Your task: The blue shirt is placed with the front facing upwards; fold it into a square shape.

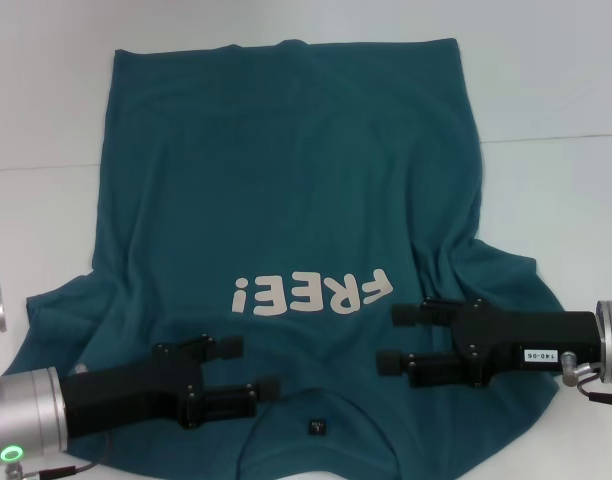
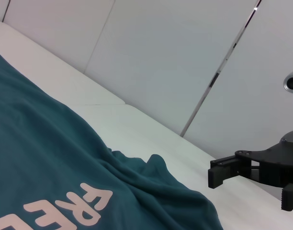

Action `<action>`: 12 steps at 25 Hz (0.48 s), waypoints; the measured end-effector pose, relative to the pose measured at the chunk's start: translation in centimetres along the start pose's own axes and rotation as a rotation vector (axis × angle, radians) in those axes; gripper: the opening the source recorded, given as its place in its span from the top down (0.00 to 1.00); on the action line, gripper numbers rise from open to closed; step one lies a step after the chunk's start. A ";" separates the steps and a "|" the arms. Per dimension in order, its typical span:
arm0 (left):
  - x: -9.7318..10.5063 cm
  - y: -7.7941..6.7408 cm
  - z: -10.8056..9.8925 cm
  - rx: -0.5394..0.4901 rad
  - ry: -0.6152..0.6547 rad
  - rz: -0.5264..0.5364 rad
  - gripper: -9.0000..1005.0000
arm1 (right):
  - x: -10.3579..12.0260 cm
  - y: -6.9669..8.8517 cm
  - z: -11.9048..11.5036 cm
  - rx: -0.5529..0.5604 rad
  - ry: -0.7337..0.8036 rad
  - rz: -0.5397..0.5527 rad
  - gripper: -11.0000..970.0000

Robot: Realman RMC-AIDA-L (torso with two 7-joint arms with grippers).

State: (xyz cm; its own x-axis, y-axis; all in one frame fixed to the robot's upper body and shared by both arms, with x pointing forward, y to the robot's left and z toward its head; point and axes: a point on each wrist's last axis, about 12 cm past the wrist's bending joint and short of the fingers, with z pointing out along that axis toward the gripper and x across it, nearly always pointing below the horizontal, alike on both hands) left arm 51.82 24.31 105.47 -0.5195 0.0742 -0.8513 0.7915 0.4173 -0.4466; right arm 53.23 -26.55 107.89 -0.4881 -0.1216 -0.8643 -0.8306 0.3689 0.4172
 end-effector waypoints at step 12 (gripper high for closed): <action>0.0 0.0 0.0 -0.003 0.000 -0.001 0.08 | 0.0 0.0 0.0 0.000 -0.003 0.002 0.03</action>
State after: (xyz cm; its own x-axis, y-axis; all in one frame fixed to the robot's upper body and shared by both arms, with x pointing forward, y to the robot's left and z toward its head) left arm 51.82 24.29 105.42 -0.5201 0.0735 -0.8510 0.7899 0.4204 -0.4464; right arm 53.21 -26.57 107.87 -0.4889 -0.1183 -0.8643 -0.8296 0.3695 0.4187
